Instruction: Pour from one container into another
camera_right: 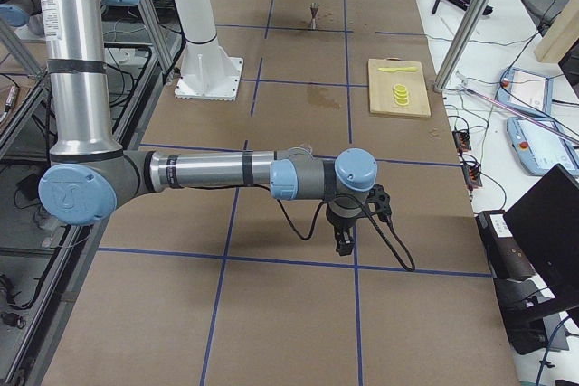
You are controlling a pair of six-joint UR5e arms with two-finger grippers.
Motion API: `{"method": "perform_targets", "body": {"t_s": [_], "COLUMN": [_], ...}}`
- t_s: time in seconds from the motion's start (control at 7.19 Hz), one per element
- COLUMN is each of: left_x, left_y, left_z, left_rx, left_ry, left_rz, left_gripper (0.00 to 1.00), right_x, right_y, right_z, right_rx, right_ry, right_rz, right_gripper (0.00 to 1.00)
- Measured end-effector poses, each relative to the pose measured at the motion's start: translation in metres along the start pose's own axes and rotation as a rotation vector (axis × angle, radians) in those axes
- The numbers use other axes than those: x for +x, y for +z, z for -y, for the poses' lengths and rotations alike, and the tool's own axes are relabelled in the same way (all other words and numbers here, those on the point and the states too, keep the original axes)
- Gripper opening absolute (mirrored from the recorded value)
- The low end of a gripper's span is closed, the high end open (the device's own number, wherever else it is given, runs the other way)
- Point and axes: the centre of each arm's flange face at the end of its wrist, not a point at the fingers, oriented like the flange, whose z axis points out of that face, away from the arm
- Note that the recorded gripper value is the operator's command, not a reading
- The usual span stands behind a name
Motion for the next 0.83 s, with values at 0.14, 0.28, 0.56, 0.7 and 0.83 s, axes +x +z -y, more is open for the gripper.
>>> {"method": "perform_targets", "body": {"t_s": [0.14,0.28,0.56,0.7,0.83], "left_x": [0.002,0.003,0.007,0.01,0.014], "left_y": [-0.001,-0.001,-0.001,-0.003,-0.005], "left_z": [0.001,0.0,-0.003,-0.003,-0.002], "left_rx": [0.006,0.01,0.025,0.032,0.039], "left_ry": [0.004,0.007,0.013,0.018,0.024], "left_rz": [-0.01,-0.018,-0.051,-0.064,-0.07], "left_gripper": [1.0,1.0,1.0,1.0,1.0], "right_x": [0.0,-0.001,-0.001,-0.004,-0.006], "right_y": [0.0,0.001,0.005,0.006,0.008], "right_z": [0.0,0.0,0.0,0.001,0.001], "right_rx": [0.0,0.0,0.002,0.009,0.017], "right_ry": [-0.001,0.0,-0.004,-0.019,-0.035], "right_rz": [0.001,0.011,0.034,0.036,0.037], "right_gripper": [1.0,1.0,1.0,1.0,1.0]}}
